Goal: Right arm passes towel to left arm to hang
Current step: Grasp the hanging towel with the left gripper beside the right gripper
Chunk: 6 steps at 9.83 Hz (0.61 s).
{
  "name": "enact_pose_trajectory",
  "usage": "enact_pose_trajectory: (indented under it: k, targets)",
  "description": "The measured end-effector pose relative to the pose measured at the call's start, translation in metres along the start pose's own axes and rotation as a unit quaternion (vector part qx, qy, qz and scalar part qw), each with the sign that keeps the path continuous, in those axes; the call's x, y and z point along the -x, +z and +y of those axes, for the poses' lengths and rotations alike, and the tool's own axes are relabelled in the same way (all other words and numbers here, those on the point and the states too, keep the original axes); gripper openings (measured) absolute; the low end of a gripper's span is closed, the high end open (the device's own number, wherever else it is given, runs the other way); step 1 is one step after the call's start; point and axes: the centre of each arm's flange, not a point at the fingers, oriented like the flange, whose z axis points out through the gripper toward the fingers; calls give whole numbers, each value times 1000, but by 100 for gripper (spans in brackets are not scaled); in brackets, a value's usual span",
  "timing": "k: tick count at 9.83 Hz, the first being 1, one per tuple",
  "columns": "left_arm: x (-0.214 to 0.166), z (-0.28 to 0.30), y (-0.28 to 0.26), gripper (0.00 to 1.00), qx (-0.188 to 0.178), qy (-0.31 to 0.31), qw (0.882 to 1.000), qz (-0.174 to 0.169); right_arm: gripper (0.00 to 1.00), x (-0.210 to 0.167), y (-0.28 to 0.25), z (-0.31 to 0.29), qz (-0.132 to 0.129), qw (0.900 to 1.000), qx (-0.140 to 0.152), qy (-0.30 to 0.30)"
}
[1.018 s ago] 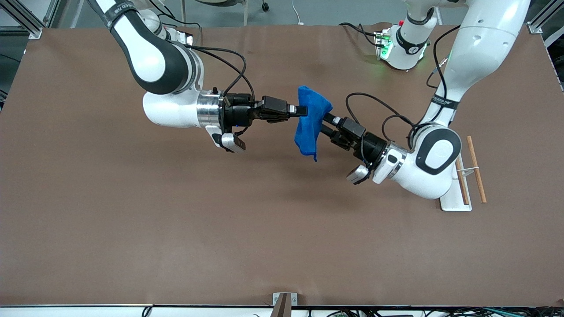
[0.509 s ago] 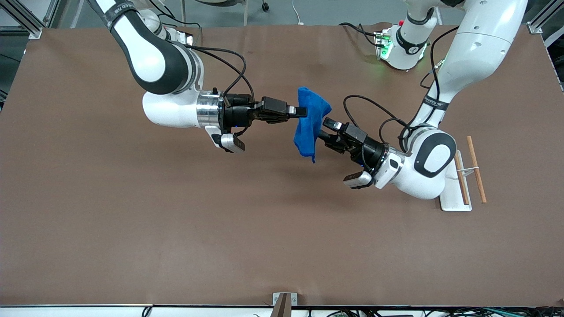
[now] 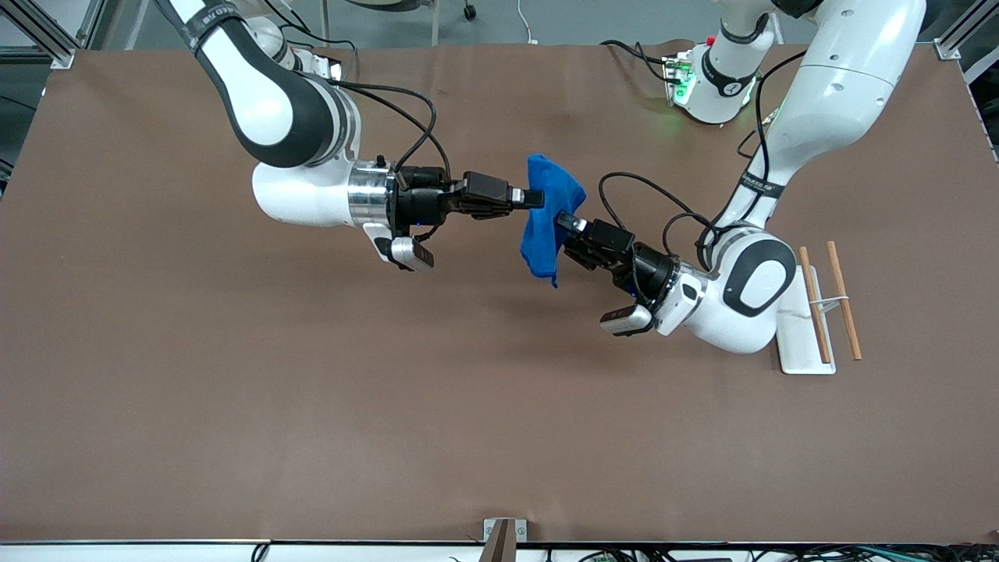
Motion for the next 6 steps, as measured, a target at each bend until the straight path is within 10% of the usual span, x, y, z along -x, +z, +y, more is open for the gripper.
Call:
enact_pose_trajectory:
  k: [2, 6]
  targets:
    - [0, 1, 0, 8, 0, 1, 1000, 0, 6, 0, 0, 0, 1, 1000, -1, 1]
    - [-1, 2, 0, 3, 0, 2, 1000, 0, 7, 0, 0, -1, 1, 1000, -3, 2]
